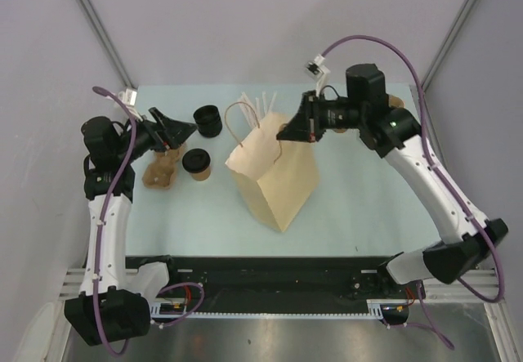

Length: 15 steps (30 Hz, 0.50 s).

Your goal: Pack the takeout coffee

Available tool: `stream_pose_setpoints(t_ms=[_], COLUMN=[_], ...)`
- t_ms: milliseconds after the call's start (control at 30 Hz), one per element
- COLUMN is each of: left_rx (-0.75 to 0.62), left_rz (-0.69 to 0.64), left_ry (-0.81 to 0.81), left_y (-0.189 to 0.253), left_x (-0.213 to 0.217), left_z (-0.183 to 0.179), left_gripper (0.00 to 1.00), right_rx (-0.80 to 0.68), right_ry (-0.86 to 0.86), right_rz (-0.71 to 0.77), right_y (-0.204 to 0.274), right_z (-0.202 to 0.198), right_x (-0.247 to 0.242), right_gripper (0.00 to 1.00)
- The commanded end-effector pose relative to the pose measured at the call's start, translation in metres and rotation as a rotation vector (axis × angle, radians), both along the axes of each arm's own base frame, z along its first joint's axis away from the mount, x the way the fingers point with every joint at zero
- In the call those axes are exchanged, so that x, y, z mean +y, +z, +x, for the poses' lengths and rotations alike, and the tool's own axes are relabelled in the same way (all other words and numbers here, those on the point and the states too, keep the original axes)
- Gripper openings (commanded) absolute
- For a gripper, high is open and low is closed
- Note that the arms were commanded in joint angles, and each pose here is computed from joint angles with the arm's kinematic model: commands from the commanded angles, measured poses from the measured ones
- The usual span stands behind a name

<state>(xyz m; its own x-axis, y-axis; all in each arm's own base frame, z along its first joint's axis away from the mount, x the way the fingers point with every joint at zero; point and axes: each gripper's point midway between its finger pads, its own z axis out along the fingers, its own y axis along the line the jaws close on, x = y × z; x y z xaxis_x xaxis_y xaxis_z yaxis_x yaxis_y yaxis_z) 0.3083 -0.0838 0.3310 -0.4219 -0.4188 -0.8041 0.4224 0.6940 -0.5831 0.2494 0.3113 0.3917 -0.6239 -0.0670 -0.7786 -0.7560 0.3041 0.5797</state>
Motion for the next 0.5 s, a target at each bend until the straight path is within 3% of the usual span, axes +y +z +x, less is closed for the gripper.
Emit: stream_pose_setpoints(t_ms=[0, 233, 333, 467], left_rx=[-0.069, -0.042, -0.021, -0.012], left_rz=[-0.009, -0.031, -0.010, 0.115], left_ry=[0.005, 0.002, 0.009, 0.019], left_y=[0.026, 0.016, 0.009, -0.003], left_x=[0.002, 0.003, 0.004, 0.013], left_z=[0.004, 0.010, 0.010, 0.010], left_gripper=[0.91, 0.91, 0.91, 0.96], right_rx=[0.108, 0.169, 0.184, 0.215], right_ry=[0.031, -0.035, -0.071, -0.134], right_rz=[-0.044, -0.185, -0.215, -0.210], right_y=[-0.022, -0.068, -0.075, -0.071], right_z=[-0.036, -0.063, -0.063, -0.055], right_x=[-0.035, -0.083, -0.096, -0.118], right_gripper=[0.00, 0.00, 0.10, 0.28])
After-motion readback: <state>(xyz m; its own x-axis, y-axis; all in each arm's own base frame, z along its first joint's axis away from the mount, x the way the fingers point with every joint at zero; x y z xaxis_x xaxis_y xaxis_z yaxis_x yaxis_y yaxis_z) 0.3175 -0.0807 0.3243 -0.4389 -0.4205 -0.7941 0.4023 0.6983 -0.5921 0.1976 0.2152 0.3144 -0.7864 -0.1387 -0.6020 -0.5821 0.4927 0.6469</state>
